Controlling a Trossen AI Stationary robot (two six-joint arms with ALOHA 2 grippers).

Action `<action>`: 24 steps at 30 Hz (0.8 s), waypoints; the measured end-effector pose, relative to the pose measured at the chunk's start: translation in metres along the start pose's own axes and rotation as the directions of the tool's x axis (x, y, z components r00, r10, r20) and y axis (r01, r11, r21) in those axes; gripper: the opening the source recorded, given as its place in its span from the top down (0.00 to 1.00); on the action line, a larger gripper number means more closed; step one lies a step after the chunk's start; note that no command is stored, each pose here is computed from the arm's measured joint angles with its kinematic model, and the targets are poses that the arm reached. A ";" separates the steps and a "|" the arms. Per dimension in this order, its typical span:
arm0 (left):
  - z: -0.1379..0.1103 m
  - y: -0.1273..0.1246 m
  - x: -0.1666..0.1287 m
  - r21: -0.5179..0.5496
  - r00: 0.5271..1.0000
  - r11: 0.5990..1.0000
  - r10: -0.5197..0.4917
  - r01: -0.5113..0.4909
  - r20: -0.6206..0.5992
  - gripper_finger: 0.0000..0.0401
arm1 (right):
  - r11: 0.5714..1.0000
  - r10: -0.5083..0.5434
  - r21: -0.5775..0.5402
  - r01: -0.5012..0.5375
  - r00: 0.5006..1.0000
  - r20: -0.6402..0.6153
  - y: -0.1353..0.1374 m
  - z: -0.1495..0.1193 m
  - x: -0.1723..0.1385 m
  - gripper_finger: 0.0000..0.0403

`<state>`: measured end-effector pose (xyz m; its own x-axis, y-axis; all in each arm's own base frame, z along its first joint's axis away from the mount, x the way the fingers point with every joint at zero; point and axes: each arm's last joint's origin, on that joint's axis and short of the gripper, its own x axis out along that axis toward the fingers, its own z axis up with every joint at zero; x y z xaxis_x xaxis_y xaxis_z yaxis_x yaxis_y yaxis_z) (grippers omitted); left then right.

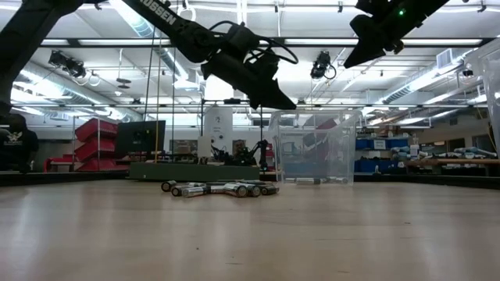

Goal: Sort batteries
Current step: Put the silver battery into the top transparent bin

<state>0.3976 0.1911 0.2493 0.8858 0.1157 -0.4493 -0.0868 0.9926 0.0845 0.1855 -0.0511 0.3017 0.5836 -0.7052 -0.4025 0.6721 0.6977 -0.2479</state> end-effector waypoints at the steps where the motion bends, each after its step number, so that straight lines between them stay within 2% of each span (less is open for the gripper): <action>1: 0.000 0.000 0.000 -0.001 1.000 1.000 0.000 0.000 -0.001 0.90 | 1.000 0.000 0.000 0.000 1.000 0.000 0.000 0.000 0.000 1.00; 24: 0.001 0.000 0.000 0.008 1.000 1.000 0.003 -0.003 0.011 0.82 | 1.000 0.000 0.002 0.000 1.000 0.001 0.000 0.000 0.000 0.99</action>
<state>0.3982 0.1911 0.2504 0.8907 0.1178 -0.4391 -0.0854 0.9920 0.0929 0.1855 -0.0511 0.3017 0.5842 -0.7050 -0.4021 0.6726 0.6978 -0.2463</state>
